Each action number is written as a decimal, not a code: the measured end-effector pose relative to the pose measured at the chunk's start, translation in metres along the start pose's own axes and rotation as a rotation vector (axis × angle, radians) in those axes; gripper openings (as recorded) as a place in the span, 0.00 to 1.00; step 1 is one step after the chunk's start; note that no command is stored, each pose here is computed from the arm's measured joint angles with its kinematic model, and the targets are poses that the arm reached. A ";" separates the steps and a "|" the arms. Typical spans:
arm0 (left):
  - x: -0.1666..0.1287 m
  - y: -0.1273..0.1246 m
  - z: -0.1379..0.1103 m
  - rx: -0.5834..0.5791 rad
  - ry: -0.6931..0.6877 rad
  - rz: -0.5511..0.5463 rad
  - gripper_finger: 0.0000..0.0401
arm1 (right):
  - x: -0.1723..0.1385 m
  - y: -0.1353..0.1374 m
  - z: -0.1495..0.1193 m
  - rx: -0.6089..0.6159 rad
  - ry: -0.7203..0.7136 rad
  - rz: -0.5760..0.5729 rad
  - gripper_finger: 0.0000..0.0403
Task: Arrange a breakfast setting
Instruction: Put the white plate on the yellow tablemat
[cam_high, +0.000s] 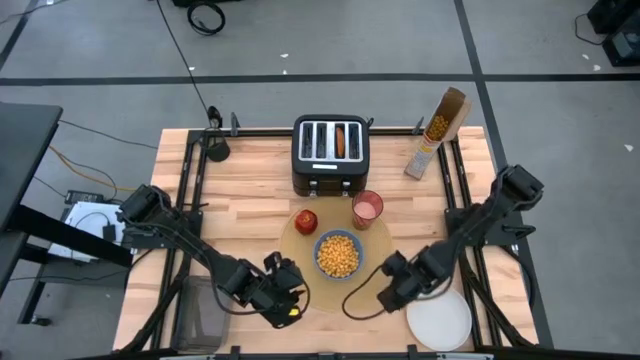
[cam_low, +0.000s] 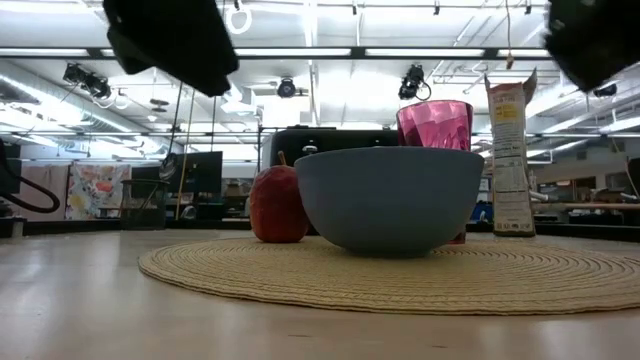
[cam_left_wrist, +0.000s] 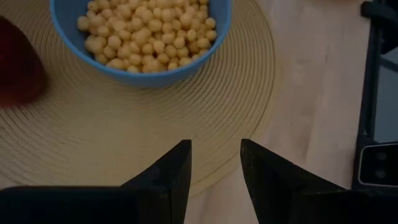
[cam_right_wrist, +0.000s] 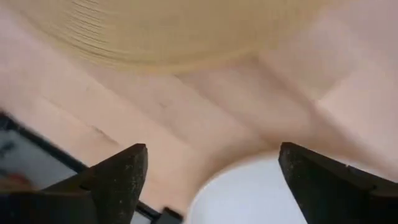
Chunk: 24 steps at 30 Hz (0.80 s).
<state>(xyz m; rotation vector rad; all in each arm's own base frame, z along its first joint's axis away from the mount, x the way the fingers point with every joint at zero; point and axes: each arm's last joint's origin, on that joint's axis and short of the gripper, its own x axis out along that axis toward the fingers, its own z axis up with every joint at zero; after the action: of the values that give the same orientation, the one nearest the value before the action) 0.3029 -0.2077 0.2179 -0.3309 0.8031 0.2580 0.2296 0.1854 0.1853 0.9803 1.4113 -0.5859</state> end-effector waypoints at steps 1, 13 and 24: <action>0.000 0.000 0.001 -0.002 -0.009 -0.003 0.36 | 0.005 0.000 -0.004 0.039 0.003 -0.015 0.87; 0.001 -0.001 0.003 0.030 -0.023 -0.010 0.36 | 0.051 -0.002 -0.029 0.301 0.089 -0.170 0.51; -0.018 -0.002 0.009 -0.003 -0.036 -0.063 0.36 | 0.064 0.006 -0.039 0.346 0.106 -0.096 0.16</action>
<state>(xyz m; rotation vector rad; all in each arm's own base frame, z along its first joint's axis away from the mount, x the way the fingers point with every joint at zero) 0.2976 -0.2077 0.2373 -0.3533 0.7556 0.2057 0.2214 0.2345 0.1294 1.2355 1.4862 -0.8807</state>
